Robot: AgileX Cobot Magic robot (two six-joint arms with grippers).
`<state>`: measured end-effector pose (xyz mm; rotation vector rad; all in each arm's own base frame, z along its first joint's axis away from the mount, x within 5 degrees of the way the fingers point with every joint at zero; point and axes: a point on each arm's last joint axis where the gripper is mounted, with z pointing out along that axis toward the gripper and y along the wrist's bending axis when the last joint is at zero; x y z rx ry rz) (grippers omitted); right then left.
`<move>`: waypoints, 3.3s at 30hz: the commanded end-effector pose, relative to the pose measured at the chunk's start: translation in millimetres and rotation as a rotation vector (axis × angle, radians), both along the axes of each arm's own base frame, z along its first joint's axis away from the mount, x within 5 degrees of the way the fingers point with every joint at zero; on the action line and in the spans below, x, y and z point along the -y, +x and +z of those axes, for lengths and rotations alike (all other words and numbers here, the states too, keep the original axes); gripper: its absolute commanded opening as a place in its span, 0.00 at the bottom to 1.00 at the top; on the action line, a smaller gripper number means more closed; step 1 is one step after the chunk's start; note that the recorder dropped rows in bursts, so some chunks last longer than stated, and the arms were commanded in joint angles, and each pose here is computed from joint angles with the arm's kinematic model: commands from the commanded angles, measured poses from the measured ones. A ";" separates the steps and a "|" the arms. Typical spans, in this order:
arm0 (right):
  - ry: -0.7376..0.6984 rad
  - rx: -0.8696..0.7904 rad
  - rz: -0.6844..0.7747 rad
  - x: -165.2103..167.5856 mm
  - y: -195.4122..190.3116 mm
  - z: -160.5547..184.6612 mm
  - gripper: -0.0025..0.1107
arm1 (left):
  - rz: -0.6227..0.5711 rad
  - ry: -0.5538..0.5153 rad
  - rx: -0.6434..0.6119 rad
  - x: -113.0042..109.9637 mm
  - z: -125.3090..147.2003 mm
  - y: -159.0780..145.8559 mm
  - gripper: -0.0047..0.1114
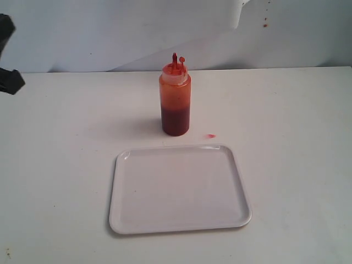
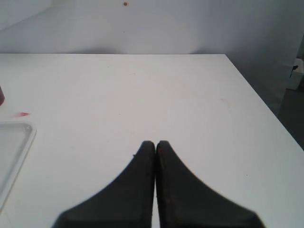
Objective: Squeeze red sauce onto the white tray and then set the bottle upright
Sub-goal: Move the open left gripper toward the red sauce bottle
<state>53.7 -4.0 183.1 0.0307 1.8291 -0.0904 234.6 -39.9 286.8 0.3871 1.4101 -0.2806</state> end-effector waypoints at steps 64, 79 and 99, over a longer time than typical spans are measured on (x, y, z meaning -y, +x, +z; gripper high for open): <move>-0.006 0.006 0.000 0.1 -0.3 -0.4 0.02 | -0.201 0.050 -0.299 47.3 -124.7 74.8 0.94; -0.006 0.006 0.000 0.1 -0.3 -0.4 0.02 | -0.325 0.071 -0.352 61.1 -181.2 106.8 0.94; -0.006 0.006 0.000 0.1 -0.3 -0.4 0.02 | -0.509 0.203 -0.426 79.6 -220.3 161.8 0.94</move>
